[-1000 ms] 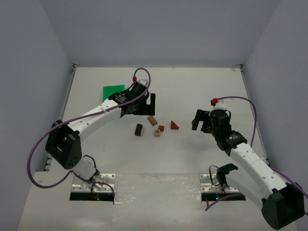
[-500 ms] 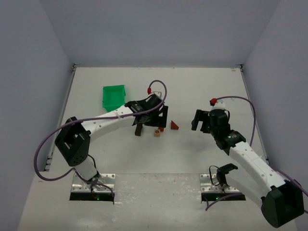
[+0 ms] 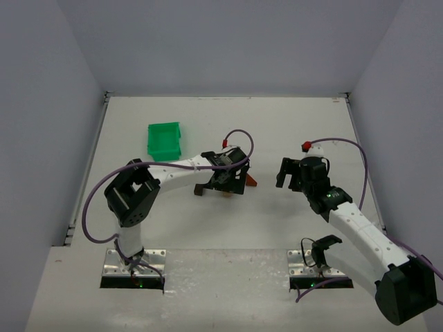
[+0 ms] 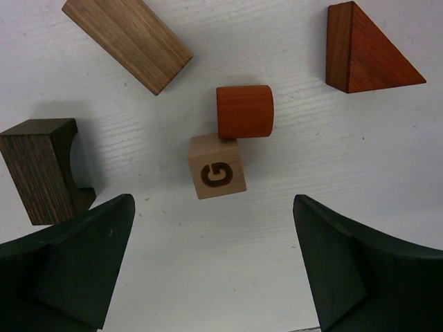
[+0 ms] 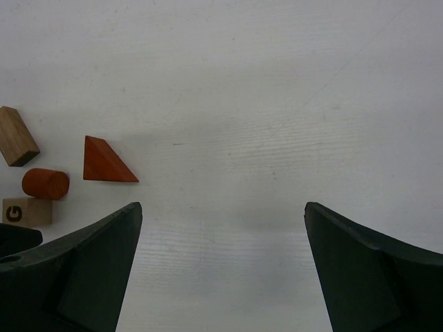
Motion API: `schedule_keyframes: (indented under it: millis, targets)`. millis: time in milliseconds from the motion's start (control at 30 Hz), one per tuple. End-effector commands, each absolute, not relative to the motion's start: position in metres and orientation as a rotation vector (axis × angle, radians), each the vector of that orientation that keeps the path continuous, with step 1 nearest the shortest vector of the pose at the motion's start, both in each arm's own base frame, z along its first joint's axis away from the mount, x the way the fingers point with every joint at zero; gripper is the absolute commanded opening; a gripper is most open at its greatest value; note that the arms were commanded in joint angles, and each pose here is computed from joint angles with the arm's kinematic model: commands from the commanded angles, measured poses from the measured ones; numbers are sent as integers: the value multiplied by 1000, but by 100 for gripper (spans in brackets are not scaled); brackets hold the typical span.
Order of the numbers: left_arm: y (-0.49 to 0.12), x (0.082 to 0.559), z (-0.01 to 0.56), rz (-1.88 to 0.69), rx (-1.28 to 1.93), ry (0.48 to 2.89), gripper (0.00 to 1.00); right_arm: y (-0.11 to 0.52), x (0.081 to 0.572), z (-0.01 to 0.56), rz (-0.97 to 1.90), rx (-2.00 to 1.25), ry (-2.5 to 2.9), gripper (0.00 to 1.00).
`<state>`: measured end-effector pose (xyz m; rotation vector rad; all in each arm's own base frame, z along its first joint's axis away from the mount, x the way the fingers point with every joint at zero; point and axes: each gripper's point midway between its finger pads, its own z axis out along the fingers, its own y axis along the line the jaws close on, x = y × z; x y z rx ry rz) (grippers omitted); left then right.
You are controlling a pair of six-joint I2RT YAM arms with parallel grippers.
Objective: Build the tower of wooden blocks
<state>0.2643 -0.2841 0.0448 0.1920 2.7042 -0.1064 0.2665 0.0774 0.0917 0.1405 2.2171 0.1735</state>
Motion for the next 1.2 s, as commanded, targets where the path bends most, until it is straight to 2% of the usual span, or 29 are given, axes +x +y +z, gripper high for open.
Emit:
schedule_keyframes:
  millis: [0, 233, 600, 733, 1000, 1167]
  targets:
    - [-304, 273, 59, -184, 180, 2663, 95, 73, 275, 101, 146, 170, 2182, 99]
    - [-307, 273, 55, -197, 192, 2664, 93, 72, 275, 99, 134, 172, 2197, 99]
    - [-303, 275, 43, -132, 181, 2687, 61, 69, 275, 101, 122, 183, 2187, 99]
    - [-303, 276, 42, -116, 174, 2692, 56, 68, 275, 100, 115, 185, 2187, 99]
    - [-300, 273, 32, -79, 160, 2723, 52, 60, 274, 102, 75, 216, 2170, 99]
    - [-298, 274, 28, -55, 129, 2726, 44, 60, 273, 103, 82, 221, 2162, 99]
